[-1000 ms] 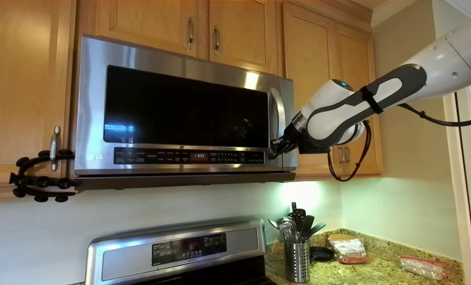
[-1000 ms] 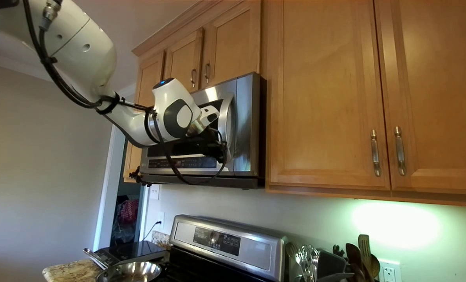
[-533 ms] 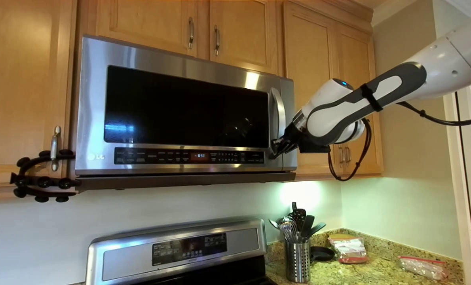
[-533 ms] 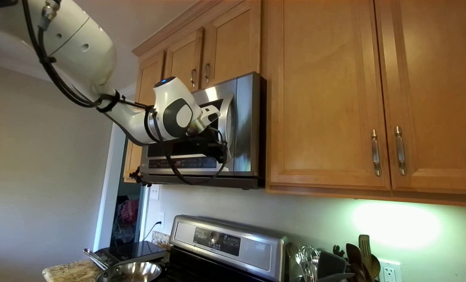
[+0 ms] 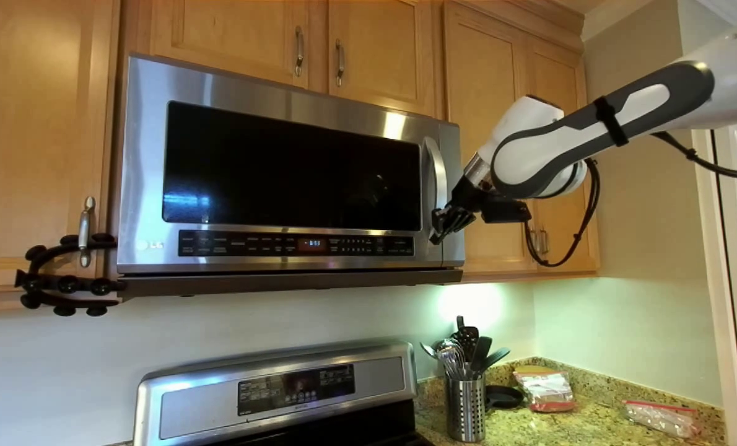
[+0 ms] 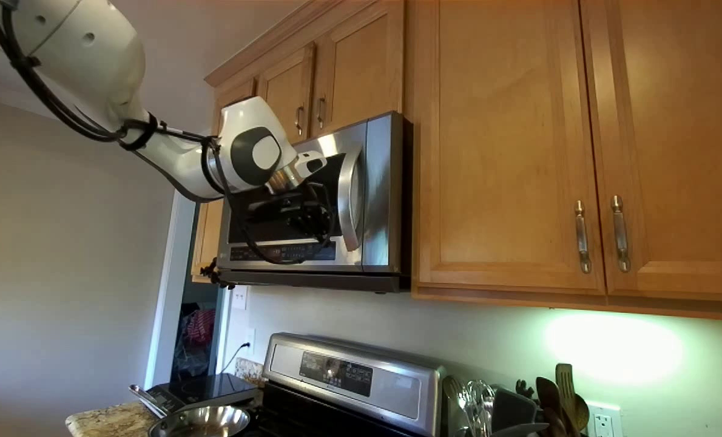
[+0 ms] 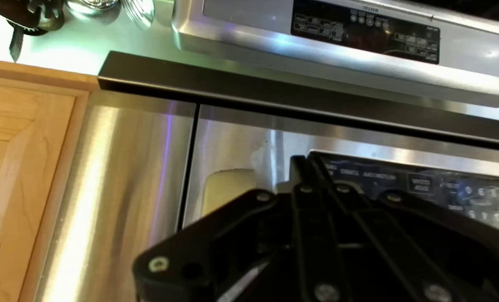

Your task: Close the door of the microwave

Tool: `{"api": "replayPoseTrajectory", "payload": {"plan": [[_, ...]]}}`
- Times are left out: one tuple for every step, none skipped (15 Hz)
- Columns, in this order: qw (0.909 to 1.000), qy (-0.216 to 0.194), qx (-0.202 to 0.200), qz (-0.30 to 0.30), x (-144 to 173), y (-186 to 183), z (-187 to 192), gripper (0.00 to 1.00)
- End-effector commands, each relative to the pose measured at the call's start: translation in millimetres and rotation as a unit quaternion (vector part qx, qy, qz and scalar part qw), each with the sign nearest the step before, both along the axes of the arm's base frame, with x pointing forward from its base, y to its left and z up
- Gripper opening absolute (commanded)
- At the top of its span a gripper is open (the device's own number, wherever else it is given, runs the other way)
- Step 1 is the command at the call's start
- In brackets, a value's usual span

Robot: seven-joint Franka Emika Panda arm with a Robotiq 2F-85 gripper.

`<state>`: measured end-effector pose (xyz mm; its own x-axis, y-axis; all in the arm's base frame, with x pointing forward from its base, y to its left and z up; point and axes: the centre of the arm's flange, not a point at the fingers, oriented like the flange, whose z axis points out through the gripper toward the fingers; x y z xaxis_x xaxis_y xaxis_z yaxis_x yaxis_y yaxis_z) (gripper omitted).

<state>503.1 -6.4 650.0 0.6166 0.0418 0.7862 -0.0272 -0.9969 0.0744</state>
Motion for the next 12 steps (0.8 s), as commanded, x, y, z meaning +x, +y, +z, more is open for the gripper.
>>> {"api": "replayPoseTrajectory", "payload": {"plan": [[0.9989, 0.043, 0.000, 0.018, -44.8, 29.7, 16.7, 0.04], [0.9979, 0.060, 0.008, 0.021, -53.0, 35.1, 17.2, 0.29], [0.9968, 0.075, 0.011, 0.024, -60.3, 39.7, 16.7, 0.29], [0.9951, 0.093, 0.022, 0.027, -68.3, 43.3, 14.0, 0.32], [0.9931, 0.109, 0.033, 0.026, -75.0, 44.9, 10.5, 0.38], [0.9905, 0.128, 0.046, 0.023, -82.6, 44.2, 4.1, 0.44], [0.9874, 0.145, 0.059, 0.020, -89.5, 42.7, -2.0, 0.51], [0.9842, 0.163, 0.066, 0.014, -96.6, 40.7, -9.1, 0.57], [0.9805, 0.182, 0.074, 0.006, -103.4, 37.7, -17.1, 0.64], [0.9764, 0.200, 0.081, 0.000, -110.2, 34.8, -24.9, 0.69], [0.9726, 0.216, 0.086, -0.005, -116.2, 32.4, -31.2, 0.77], [0.9688, 0.231, 0.089, -0.010, -121.7, 30.2, -37.9, 0.83]]}}
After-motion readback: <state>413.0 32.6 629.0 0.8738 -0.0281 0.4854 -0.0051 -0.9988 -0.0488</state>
